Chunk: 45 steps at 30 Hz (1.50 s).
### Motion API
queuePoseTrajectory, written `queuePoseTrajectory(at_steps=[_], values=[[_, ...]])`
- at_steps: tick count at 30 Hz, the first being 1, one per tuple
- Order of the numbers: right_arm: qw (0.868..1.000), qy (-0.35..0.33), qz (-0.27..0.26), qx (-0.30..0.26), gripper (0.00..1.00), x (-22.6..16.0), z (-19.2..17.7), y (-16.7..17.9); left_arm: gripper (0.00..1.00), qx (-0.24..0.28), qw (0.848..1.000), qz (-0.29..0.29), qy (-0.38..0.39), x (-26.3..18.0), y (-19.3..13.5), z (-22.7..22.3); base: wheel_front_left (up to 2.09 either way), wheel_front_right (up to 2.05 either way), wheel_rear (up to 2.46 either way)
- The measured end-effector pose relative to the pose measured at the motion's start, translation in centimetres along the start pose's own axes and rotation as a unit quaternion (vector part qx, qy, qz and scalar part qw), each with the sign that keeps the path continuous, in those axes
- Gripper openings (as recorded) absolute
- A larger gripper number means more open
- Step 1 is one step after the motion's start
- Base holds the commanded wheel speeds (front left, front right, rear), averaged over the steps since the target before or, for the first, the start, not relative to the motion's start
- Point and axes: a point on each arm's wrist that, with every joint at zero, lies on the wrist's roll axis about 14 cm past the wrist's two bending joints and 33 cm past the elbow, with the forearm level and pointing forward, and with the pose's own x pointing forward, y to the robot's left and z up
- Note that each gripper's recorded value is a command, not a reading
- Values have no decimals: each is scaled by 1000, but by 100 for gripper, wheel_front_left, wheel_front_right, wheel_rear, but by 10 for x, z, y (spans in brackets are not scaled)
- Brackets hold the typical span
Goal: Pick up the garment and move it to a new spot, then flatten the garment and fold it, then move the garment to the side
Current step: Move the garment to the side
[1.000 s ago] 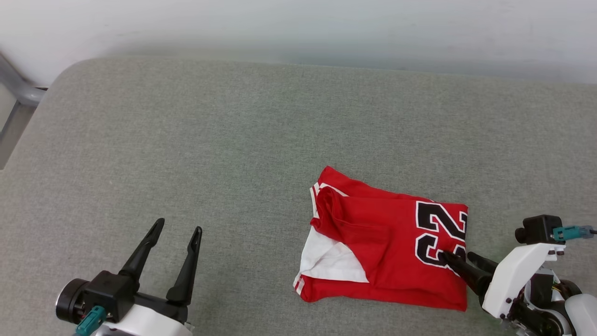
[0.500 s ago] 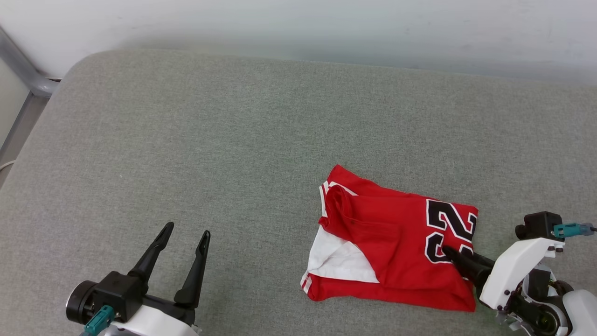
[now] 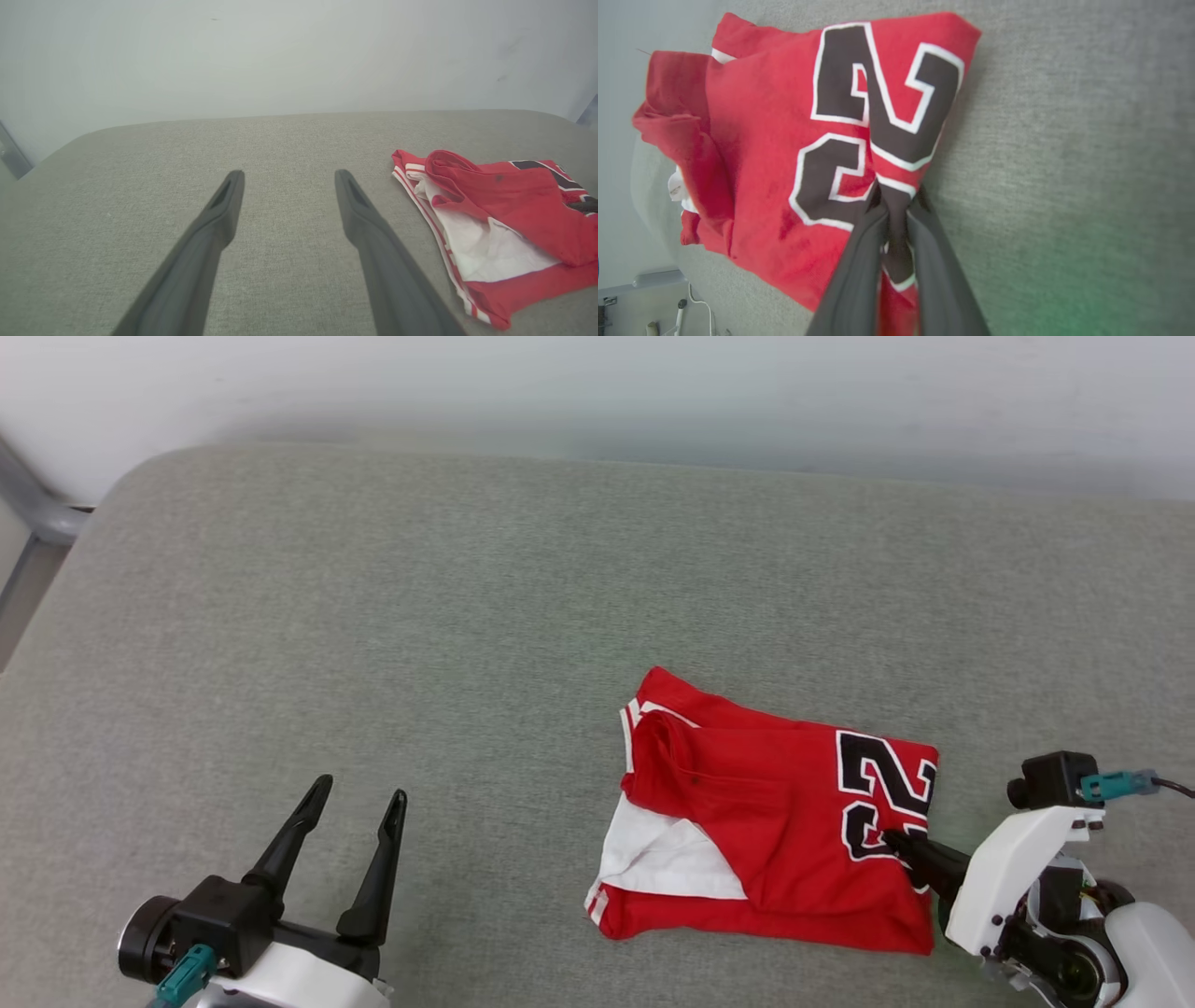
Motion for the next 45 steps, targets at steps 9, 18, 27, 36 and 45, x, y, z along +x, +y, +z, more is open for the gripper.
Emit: queuePoseTrajectory(at_steps=[9, 18, 27, 36, 45], values=[[999, -32, -26, -35, 0, -23, 13, -15, 100, -3, 999, -52, -9, 26, -28, 2, 0, 0, 0], [993, -80, -72, -43, 0, -62, 25, -41, 100, -7, 990, -141, -32, 64, -80, 10, 0, 0, 0], [986, -114, -121, -26, 0, -99, 20, -69, 100, -9, 974, -221, -44, 94, -129, 12, 0, 0, 0], [981, -121, -153, -14, 0, -112, 23, -93, 100, -7, 967, -251, -41, 109, -145, 4, 0, 0, 0], [973, -127, -187, -47, 0, -106, 72, -125, 100, 2, 975, -218, -45, 118, -110, 4, 0, 0, 0]])
